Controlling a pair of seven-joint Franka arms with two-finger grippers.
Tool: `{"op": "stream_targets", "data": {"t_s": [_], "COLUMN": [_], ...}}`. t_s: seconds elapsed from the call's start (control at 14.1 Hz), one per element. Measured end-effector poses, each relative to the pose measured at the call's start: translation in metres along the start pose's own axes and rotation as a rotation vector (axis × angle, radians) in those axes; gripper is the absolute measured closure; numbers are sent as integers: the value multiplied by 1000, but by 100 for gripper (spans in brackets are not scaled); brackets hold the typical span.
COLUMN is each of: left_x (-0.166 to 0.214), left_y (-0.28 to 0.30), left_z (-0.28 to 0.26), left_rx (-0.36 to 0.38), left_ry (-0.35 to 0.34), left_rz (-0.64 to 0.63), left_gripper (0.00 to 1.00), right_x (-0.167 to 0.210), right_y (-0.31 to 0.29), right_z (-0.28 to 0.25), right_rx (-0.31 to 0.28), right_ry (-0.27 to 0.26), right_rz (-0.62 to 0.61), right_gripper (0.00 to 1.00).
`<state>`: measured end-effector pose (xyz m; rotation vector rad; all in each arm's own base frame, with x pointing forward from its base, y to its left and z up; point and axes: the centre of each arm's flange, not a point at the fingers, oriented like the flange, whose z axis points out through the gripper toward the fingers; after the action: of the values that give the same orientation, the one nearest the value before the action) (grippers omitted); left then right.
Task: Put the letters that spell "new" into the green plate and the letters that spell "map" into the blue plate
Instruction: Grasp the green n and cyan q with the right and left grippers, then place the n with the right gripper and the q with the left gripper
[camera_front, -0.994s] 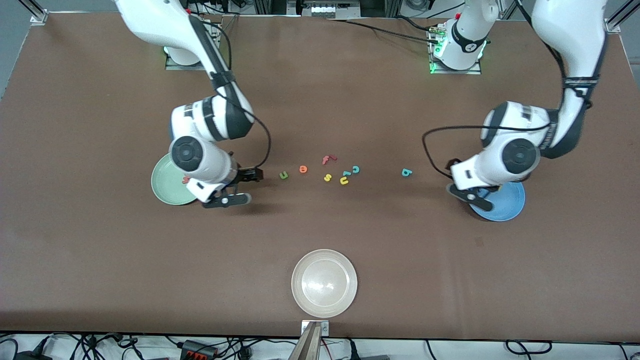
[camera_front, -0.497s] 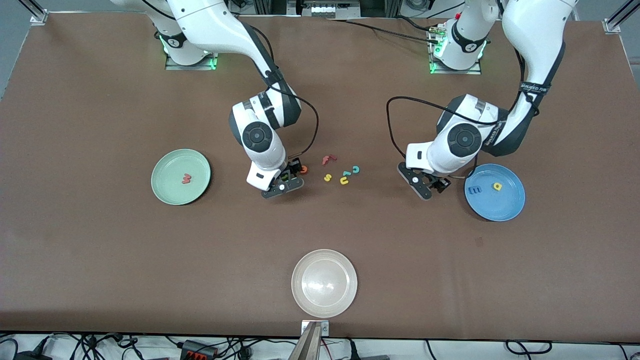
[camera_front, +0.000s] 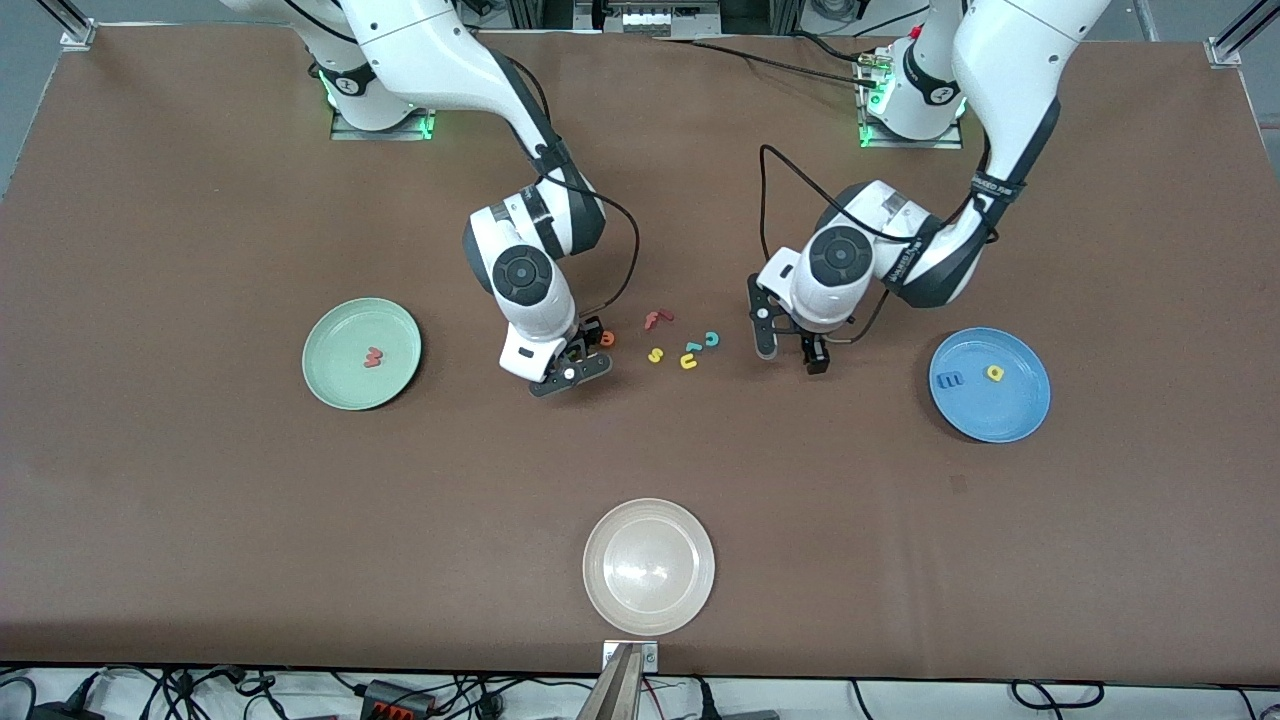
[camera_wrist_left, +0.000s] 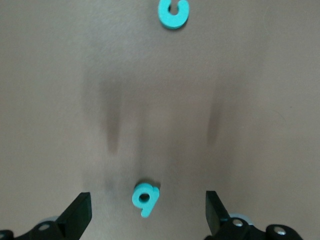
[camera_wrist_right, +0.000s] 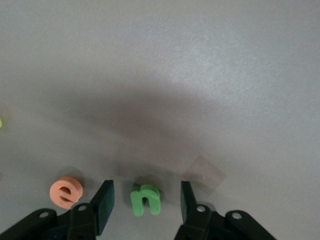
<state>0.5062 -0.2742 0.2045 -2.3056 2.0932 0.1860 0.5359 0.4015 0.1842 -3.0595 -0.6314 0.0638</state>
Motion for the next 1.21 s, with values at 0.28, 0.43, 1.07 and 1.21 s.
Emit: {"op": "stream_targets", "data": {"t_s": [0.28,0.43,1.07,1.21], "left_x": [-26,-40,-34,-33], "left_y": [-3,-13,-13,-13], "left_z": [27,31,37,35], "left_rx": [7,11,28,33], "left_ry": [17,32,62,64], "left_rz": [131,158,178,180], "left_gripper": [26,34,48,71], "right_x": [-5,-6,-3,4], "right_y": [-3,-4,9,31], "right_z": [8,9,3,-17], "right_rx": [-5,-7,-21,-36], "right_ry": [-26,-34,-42,-57], "right_rz": [-7,-10,1,33], "right_gripper": [48,52,74,74]}}
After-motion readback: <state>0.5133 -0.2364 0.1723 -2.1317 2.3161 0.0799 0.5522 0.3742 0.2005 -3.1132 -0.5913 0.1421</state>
